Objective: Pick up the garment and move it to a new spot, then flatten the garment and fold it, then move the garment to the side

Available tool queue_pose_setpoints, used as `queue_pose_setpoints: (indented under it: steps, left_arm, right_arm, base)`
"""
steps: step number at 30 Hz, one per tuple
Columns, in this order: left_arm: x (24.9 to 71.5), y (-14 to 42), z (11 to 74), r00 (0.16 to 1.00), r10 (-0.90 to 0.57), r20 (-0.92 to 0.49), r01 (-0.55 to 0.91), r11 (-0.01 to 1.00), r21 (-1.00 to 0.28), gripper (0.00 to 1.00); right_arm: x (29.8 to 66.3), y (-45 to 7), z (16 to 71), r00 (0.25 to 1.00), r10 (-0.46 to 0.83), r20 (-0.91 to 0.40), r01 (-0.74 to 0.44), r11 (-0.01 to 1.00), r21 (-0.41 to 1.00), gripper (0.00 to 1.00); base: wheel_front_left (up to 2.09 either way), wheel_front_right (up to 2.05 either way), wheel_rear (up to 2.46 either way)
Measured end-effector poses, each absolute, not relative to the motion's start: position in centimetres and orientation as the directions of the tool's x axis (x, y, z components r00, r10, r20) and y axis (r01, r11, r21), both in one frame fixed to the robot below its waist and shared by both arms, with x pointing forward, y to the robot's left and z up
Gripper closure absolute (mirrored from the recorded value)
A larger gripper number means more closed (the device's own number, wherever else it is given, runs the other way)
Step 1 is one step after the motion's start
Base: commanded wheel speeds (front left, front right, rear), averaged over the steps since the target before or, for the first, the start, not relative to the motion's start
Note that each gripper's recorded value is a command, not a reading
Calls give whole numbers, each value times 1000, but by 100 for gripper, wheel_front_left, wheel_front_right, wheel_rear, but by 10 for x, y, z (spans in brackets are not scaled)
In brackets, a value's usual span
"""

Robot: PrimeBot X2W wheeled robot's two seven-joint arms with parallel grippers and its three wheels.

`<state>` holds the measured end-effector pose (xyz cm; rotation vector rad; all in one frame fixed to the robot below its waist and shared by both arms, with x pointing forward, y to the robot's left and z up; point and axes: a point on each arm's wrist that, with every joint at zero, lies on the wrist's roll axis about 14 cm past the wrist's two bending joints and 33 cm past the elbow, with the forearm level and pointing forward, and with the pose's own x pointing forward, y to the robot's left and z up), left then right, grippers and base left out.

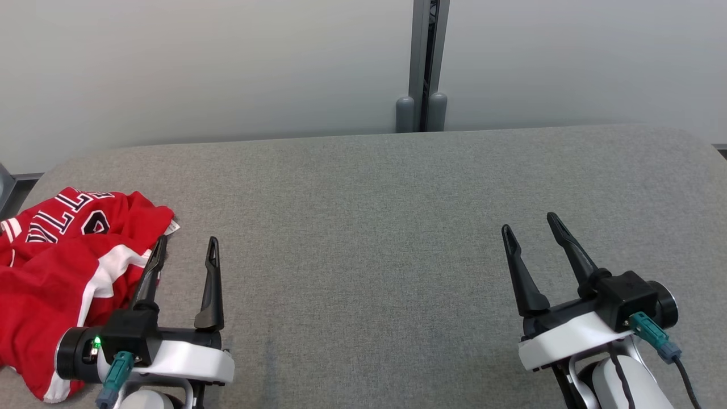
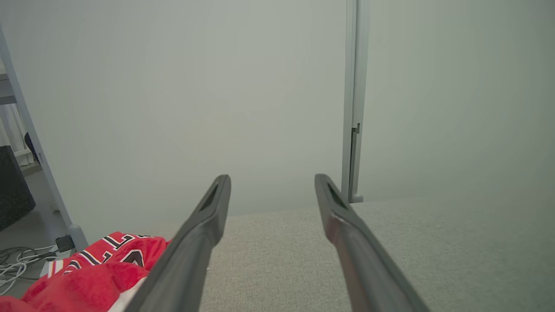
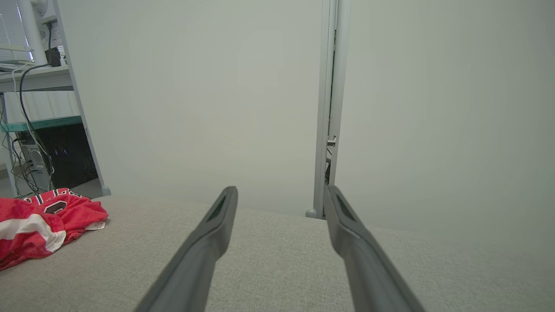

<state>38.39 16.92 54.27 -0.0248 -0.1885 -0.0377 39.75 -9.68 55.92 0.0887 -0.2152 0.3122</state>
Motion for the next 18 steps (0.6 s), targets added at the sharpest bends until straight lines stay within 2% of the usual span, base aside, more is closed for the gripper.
queue_pose_setpoints:
  steps: [18]
  left_arm:
    - [383, 169, 539, 984, -39, 176, 42, 999, -15, 0]
  right_arm:
    - [398, -94, 558, 926, 305, 223, -322, 945, 47, 0]
  base:
    - [0, 0, 0]
